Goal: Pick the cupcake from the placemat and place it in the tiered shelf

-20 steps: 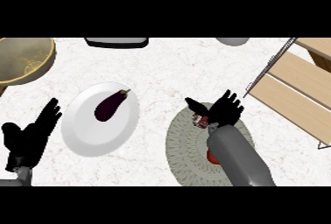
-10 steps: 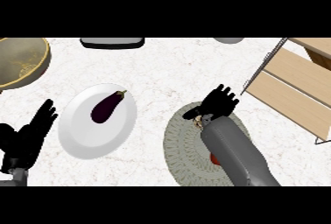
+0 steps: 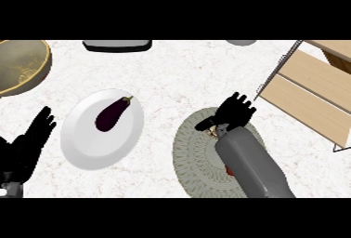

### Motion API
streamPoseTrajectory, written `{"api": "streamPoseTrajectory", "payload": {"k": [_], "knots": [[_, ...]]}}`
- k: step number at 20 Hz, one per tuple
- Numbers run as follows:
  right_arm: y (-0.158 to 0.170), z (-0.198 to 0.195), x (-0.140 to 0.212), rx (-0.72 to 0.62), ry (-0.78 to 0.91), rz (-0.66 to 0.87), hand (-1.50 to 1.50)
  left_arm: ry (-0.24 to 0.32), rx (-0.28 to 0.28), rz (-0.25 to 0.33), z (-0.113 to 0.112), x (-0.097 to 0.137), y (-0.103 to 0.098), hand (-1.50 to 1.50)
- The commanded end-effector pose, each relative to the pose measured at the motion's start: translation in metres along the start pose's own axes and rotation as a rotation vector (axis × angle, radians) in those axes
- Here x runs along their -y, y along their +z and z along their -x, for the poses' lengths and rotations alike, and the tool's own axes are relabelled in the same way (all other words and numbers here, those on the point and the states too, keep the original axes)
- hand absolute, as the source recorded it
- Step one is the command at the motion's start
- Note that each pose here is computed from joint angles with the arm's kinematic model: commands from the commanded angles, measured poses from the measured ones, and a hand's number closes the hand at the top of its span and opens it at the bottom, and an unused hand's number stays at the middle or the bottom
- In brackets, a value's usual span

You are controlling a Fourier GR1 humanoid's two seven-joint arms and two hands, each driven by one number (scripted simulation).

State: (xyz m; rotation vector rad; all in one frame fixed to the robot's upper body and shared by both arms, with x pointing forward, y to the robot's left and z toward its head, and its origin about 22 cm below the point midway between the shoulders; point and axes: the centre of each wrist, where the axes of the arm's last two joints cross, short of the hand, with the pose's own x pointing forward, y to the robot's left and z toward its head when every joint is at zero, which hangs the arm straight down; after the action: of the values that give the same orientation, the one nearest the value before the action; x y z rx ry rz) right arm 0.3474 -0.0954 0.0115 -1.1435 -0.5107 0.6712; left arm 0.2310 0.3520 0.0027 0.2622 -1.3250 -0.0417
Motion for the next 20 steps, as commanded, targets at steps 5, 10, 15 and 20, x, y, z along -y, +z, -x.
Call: {"api": "streamPoseTrajectory", "payload": {"k": [5, 10, 15, 20], "knots": [[-0.002, 0.016, -0.017, -0.213, 0.064, -0.009, -1.5, 0.0, 0.003, 0.013, 0.007, 0.016, 0.008, 0.0], [-0.011, 0.022, -0.014, -0.228, 0.041, -0.041, -1.5, 0.002, 0.01, -0.005, 0.011, -0.001, 0.002, 0.0], [-0.008, 0.025, -0.013, -0.204, 0.035, -0.052, 1.5, 0.005, 0.019, -0.004, -0.018, 0.006, -0.005, 0.0], [-0.001, 0.029, -0.021, -0.172, 0.093, -0.019, 1.5, 0.012, 0.023, 0.001, 0.006, 0.011, -0.005, 0.0]]}}
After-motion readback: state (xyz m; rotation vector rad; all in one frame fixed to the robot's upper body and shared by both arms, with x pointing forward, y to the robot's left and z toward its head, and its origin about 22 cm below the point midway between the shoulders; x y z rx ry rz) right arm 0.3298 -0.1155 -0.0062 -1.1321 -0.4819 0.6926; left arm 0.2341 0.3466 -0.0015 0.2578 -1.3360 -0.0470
